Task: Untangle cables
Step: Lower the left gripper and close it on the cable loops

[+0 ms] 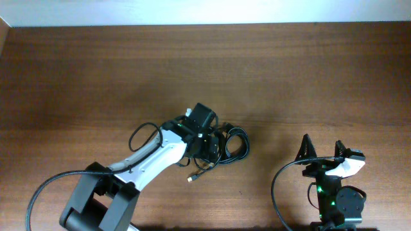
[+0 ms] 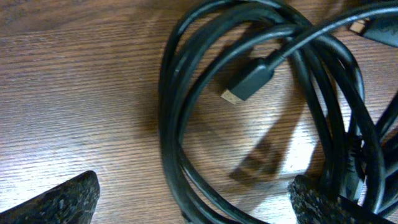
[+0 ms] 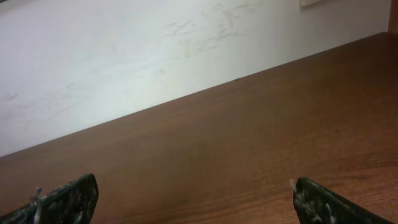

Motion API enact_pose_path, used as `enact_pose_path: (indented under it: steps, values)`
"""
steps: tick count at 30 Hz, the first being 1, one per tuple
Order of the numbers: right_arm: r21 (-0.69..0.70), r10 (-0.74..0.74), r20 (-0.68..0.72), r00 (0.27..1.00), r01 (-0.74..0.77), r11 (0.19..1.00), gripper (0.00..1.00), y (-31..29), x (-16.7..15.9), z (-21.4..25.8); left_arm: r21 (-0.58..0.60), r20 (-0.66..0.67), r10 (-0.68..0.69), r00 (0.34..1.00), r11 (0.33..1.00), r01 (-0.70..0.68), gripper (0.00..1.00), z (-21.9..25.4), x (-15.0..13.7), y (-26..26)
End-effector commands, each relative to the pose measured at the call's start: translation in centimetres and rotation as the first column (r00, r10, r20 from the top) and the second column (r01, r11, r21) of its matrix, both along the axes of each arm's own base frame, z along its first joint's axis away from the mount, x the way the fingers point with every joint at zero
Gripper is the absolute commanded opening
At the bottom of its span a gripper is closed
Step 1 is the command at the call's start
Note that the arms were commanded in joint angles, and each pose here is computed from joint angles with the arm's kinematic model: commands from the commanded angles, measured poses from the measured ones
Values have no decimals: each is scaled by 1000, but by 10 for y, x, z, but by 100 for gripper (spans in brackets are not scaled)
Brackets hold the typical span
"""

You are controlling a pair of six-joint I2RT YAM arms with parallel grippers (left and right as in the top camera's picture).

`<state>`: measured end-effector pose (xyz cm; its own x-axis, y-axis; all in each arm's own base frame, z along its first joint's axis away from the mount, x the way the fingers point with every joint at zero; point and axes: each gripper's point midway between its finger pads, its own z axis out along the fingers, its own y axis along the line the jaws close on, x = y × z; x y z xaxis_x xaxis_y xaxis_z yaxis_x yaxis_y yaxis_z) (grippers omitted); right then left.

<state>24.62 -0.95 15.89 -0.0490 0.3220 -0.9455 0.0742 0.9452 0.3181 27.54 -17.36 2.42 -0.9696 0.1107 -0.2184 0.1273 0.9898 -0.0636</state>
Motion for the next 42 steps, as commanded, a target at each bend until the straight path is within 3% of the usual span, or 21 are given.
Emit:
enact_pose_path:
  steps: [1,20,24,26,35,42]
  values:
    - [-11,-10,-9,1000,10,1000,99,-1,0,-3,35,43,21,999,999,-23,99,4,8,0]
    - [-11,-10,-9,1000,10,1000,99,-1,0,-3,86,-9,68,998,994,-67,99,-21,3,7]
    - [-11,-10,-9,1000,10,1000,99,-1,0,-3,90,-13,68,998,994,-67,84,-23,2,8]
    - [-11,-10,-9,1000,10,1000,99,-1,0,-3,95,-20,69,997,993,-66,72,-25,-1,10]
    - [-11,-10,-9,1000,10,1000,99,-1,0,-3,100,-27,68,997,993,-65,63,-28,-4,12]
    - [-11,-10,-9,1000,10,1000,99,-1,0,-3,96,-22,68,997,993,-65,32,-28,-3,11]
